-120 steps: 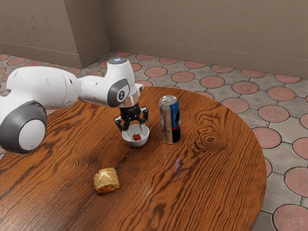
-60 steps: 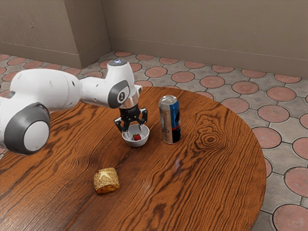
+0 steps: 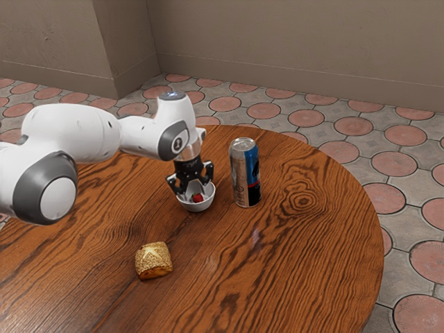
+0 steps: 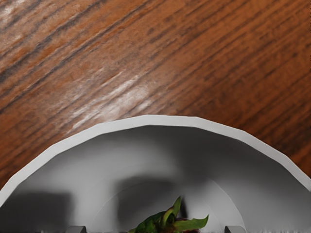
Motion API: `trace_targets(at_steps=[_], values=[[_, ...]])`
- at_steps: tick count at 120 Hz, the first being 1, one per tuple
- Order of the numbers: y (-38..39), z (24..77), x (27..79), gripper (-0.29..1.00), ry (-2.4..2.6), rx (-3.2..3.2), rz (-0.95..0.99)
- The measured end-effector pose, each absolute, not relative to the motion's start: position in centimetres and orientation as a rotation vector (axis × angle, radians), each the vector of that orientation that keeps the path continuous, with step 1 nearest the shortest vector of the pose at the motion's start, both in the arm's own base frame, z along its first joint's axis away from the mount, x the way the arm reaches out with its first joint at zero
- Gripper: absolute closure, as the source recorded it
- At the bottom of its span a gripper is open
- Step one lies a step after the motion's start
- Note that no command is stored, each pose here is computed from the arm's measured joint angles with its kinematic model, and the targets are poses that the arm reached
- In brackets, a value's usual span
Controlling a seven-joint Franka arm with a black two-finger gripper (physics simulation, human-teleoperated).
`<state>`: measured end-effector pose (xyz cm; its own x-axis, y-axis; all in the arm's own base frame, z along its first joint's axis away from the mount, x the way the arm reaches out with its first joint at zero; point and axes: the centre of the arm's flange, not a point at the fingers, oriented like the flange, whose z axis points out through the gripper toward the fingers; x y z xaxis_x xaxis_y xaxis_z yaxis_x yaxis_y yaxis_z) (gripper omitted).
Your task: Take strawberry from the bowl
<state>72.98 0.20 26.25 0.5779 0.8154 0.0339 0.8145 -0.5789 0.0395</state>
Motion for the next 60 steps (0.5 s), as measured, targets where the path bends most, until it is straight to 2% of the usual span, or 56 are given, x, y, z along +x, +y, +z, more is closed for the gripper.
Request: trace_targets(at_steps=[38, 60], values=[[0.0, 25.8, 73.1, 0.38, 1.43, 2.775, 0.076], [-0.03, 25.52, 73.22, 0.45, 1.429, 2.776, 0.077]])
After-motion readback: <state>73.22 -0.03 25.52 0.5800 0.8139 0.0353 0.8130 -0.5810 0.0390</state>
